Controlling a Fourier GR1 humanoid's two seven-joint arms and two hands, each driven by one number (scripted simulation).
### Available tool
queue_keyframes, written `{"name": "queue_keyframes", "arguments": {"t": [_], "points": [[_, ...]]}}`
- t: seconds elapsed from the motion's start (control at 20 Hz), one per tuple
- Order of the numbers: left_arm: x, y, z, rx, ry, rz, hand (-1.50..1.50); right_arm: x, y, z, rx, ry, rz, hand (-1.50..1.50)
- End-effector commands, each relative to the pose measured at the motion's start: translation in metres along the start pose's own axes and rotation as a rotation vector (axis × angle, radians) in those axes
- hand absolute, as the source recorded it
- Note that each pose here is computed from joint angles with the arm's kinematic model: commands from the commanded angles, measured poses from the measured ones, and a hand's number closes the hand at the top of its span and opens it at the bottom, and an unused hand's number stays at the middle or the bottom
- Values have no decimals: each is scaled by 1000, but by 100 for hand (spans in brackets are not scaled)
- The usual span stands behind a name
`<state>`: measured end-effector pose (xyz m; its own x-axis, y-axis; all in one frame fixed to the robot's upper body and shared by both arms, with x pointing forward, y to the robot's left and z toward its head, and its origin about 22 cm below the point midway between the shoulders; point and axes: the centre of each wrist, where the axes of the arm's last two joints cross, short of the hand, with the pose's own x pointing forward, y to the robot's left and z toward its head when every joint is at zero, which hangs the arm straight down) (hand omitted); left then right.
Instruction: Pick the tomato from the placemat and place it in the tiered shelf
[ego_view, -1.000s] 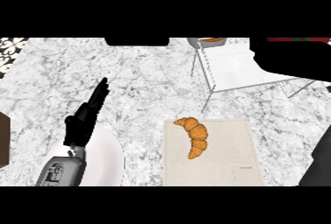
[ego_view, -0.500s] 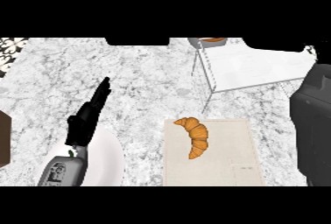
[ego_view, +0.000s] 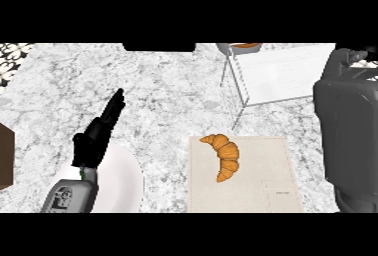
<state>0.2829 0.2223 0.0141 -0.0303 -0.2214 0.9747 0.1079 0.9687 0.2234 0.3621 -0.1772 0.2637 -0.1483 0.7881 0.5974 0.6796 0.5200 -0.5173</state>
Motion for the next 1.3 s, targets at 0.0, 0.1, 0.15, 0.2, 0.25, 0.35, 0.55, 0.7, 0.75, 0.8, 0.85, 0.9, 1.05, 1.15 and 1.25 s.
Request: {"name": "queue_keyframes", "arguments": {"t": [0.0, 0.1, 0.15, 0.2, 0.25, 0.35, 0.55, 0.7, 0.75, 0.8, 0.85, 0.9, 1.05, 1.15, 1.25], "points": [[1, -4, -2, 16, 12, -3, 0, -28, 5, -19, -34, 17, -115, 150], [3, -5, 0, 6, -5, -11, 0, -53, -3, -15, -29, 27, -127, 150], [-7, 12, 9, 5, -7, -23, 0, -39, -3, -24, -13, 13, -104, 150], [7, 4, -6, 18, -14, -20, 0, -46, 10, -9, -14, 0, -117, 150], [1, -6, 3, -5, 8, 9, 0, -58, 15, -24, -17, 3, -99, 150], [12, 0, -5, 8, 11, -3, 0, -48, 18, -37, -10, 17, -97, 150], [-6, -6, 3, 21, -1, -3, 0, -73, 6, -36, -58, 117, 186, 150], [5, -3, -8, -4, 18, 1, 0, -89, 17, -20, -89, 188, 174, -150], [-6, 6, 1, 11, 0, -24, 0, -76, 15, -32, -95, 200, 196, -150], [9, 19, 5, 3, 12, -4, 0, -74, 12, -40, -94, 205, 206, -150], [-2, -10, 1, 3, 16, -2, 0, -89, 0, -23, -98, 195, 183, -150], [-4, -7, 6, 24, 0, 3, 0, -69, 11, -31, -118, 215, 129, -150], [4, -13, 5, 9, 1, 6, 0, -76, -8, -39, -100, 231, 43, -150], [-3, -4, 4, 6, 6, -1, 0, -97, -20, -31, -102, 218, -11, -150], [10, -1, -4, 5, -10, -10, 0, -82, -13, -35, -106, 238, -88, -150]]}}
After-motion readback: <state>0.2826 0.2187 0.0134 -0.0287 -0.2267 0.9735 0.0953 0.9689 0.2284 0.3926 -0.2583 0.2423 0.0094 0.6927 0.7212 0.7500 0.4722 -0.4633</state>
